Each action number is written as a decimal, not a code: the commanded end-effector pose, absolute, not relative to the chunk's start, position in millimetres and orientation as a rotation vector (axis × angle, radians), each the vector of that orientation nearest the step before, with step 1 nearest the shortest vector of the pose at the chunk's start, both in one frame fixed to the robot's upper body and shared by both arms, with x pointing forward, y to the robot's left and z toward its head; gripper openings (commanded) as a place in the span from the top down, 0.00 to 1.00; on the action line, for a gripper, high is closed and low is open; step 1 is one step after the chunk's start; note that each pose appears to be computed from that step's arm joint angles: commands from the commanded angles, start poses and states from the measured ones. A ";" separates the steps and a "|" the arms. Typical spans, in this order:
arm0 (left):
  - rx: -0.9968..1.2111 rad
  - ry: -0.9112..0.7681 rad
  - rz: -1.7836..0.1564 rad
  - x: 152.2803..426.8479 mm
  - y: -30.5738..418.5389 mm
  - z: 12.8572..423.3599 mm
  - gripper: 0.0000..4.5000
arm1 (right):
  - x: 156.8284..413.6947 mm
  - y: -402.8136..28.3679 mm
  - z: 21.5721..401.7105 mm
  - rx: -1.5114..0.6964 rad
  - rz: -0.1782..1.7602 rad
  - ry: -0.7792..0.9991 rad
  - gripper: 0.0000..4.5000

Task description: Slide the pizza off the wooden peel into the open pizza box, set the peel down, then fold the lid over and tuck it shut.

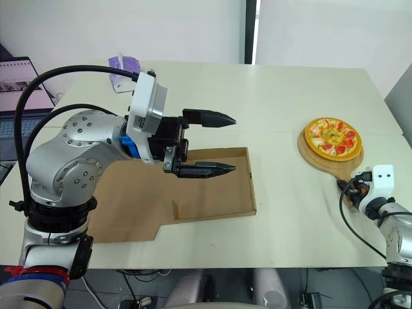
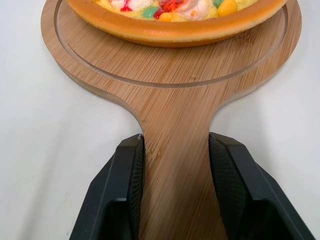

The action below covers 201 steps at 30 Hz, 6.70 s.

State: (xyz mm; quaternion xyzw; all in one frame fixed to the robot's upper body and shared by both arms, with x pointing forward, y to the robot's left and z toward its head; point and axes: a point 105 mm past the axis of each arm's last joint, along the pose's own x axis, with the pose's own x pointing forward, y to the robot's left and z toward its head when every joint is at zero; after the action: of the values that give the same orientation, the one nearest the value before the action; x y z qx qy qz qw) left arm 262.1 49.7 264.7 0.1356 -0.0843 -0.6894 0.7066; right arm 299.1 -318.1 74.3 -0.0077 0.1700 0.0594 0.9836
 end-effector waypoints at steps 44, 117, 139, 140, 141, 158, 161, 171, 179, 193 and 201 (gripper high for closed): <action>0.448 -0.026 -1.265 277.7 149.9 273.0 0.00 | 341.9 -186.2 180.0 -0.571 0.785 -0.111 0.64; 0.457 -0.028 -1.238 280.0 152.8 268.7 0.00 | 366.5 -185.7 187.4 -0.805 0.716 -0.222 0.64; 0.324 -0.249 -1.327 287.3 92.5 288.2 0.00 | 345.8 -298.1 197.0 -0.504 0.256 0.017 0.64; 0.317 -0.257 -1.334 287.5 88.5 287.3 0.00 | 338.8 -306.3 194.8 -0.479 0.220 0.046 0.64; 0.308 -0.263 -1.341 287.6 85.0 286.2 0.00 | 331.2 -313.4 191.9 -0.458 0.188 0.078 0.64; 0.260 -0.205 -1.548 272.6 57.3 260.8 0.00 | 225.9 -306.2 122.0 -0.114 0.095 0.531 0.64; 0.261 -0.210 -1.547 273.2 56.7 261.3 0.00 | 221.9 -301.9 114.2 -0.092 0.099 0.562 0.64; 0.274 -0.195 -1.505 274.2 64.3 260.1 0.00 | 241.4 -318.1 142.9 -0.182 0.048 0.438 0.00; 0.226 -0.148 -1.316 279.0 92.9 261.2 0.00 | 292.9 -281.1 199.0 -0.328 0.273 0.220 0.00; -0.260 0.079 -0.833 219.1 145.5 195.6 0.00 | 330.2 -140.5 237.7 -0.390 0.918 -0.076 0.00; -0.618 0.247 -0.448 164.6 197.5 142.7 0.00 | 309.9 -71.4 242.3 -0.342 1.250 -0.118 0.00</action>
State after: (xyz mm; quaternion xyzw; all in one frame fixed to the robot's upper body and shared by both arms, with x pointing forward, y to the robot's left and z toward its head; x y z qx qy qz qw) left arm 169.4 199.2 128.4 -0.3011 0.1493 -0.2144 0.9171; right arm 317.7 -80.8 229.3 -0.1531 -0.0301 0.5612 0.8129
